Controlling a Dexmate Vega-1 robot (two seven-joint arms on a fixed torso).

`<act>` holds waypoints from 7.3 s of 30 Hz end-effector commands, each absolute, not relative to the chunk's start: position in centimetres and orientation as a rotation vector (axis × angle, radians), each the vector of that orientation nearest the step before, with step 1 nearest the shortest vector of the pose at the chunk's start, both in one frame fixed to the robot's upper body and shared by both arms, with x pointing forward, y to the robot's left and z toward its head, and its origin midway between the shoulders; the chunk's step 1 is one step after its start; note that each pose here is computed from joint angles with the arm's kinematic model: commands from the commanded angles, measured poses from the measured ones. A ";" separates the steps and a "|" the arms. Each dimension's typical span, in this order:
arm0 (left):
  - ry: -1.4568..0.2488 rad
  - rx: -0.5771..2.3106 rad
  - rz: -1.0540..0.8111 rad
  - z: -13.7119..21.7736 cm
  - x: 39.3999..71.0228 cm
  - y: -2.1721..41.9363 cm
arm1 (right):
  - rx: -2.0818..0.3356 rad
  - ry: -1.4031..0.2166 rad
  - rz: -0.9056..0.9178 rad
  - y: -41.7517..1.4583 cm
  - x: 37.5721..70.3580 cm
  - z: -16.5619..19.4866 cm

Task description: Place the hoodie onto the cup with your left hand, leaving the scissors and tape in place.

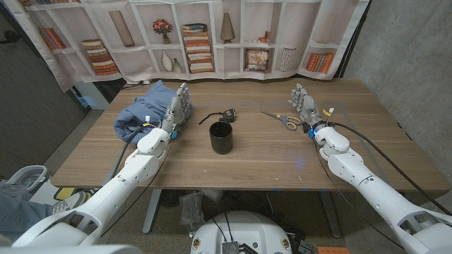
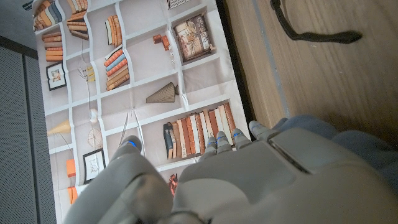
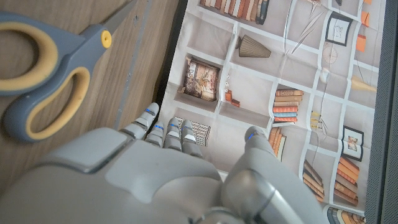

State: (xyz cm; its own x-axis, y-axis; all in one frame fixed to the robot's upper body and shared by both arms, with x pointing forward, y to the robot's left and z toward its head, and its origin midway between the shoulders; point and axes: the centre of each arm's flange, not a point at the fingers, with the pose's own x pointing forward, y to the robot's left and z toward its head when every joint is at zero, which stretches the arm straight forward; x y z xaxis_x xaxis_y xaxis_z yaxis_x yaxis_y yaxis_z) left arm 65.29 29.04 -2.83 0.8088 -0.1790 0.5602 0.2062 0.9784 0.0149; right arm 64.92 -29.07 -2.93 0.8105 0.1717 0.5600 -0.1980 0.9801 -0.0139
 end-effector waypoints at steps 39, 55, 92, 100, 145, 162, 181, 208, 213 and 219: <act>-0.621 0.005 -0.277 -1.5 62.8 27.1 | 0.069 -0.626 0.187 -29.8 64.2 -2.9; -0.630 0.010 -0.325 -2.4 61.8 25.8 | 0.064 -0.626 0.187 -30.4 64.2 -2.9; -0.676 0.097 -0.332 -3.7 57.6 24.8 | 0.073 -0.633 0.176 -31.7 63.9 -3.5; -0.688 0.093 -0.311 -4.2 56.3 25.5 | 0.071 -0.637 0.181 -31.8 63.7 -3.4; -0.748 0.140 -0.195 -3.5 52.1 31.9 | 0.069 -0.635 0.192 -31.6 63.6 -3.0; -0.769 0.189 -0.164 -1.7 50.9 33.6 | 0.063 -0.631 0.199 -31.2 63.7 -3.1; -0.790 0.212 -0.120 -1.6 50.1 34.8 | 0.058 -0.651 0.206 -31.0 63.4 -2.4; -0.844 0.321 0.003 -0.8 50.0 36.0 | 0.068 -0.659 0.203 -30.6 63.8 -1.9; -0.854 0.335 0.021 -0.4 49.9 36.3 | 0.065 -0.657 0.204 -30.4 64.0 -1.9; -0.863 0.335 0.054 -0.4 50.0 36.8 | 0.070 -0.651 0.203 -30.1 64.3 -1.9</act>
State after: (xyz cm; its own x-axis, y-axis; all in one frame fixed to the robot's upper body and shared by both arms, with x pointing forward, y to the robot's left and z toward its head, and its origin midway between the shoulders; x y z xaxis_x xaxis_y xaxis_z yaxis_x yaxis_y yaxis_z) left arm 49.96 36.11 -0.70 0.6678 -0.1212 0.7344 -0.1287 0.9530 0.2742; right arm 63.85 -30.58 -1.91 0.7727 0.1632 0.6134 -0.2067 0.9784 0.0000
